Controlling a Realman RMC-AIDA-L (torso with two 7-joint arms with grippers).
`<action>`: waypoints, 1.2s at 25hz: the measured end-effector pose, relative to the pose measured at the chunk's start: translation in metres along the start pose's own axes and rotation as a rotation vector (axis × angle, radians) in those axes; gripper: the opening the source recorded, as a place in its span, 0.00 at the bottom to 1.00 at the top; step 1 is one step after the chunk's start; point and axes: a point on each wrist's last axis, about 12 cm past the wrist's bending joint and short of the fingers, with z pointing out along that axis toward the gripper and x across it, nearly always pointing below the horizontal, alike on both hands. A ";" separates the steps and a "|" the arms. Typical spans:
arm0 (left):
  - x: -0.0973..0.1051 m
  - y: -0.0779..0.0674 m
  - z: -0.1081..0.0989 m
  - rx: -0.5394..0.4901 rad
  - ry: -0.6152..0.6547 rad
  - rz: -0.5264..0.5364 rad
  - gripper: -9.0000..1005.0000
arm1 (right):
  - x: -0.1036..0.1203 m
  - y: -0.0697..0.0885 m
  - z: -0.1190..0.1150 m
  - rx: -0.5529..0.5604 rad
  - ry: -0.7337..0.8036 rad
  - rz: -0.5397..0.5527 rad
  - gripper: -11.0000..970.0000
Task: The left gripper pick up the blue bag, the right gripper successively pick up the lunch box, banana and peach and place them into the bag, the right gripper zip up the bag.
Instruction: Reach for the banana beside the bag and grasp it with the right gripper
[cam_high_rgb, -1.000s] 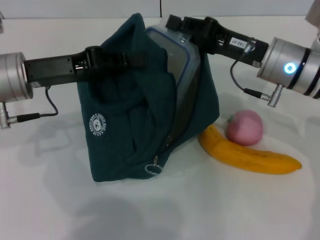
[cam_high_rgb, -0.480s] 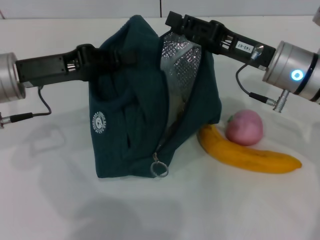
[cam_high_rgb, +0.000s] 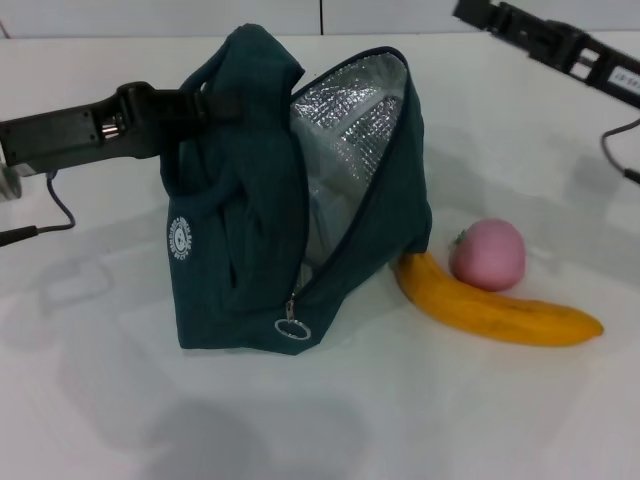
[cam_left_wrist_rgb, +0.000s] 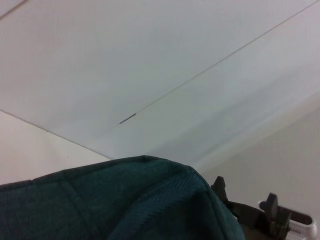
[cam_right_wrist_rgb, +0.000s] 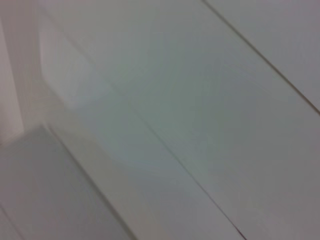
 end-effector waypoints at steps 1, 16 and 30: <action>0.000 0.000 0.000 -0.001 0.000 0.000 0.05 | -0.005 0.000 -0.003 0.009 0.032 -0.028 0.68; -0.001 -0.001 0.000 -0.002 0.001 0.005 0.05 | -0.100 0.057 0.019 0.473 0.932 -0.333 0.75; -0.005 -0.002 0.006 0.003 0.019 0.010 0.05 | -0.067 0.066 0.050 0.271 1.391 -0.374 0.75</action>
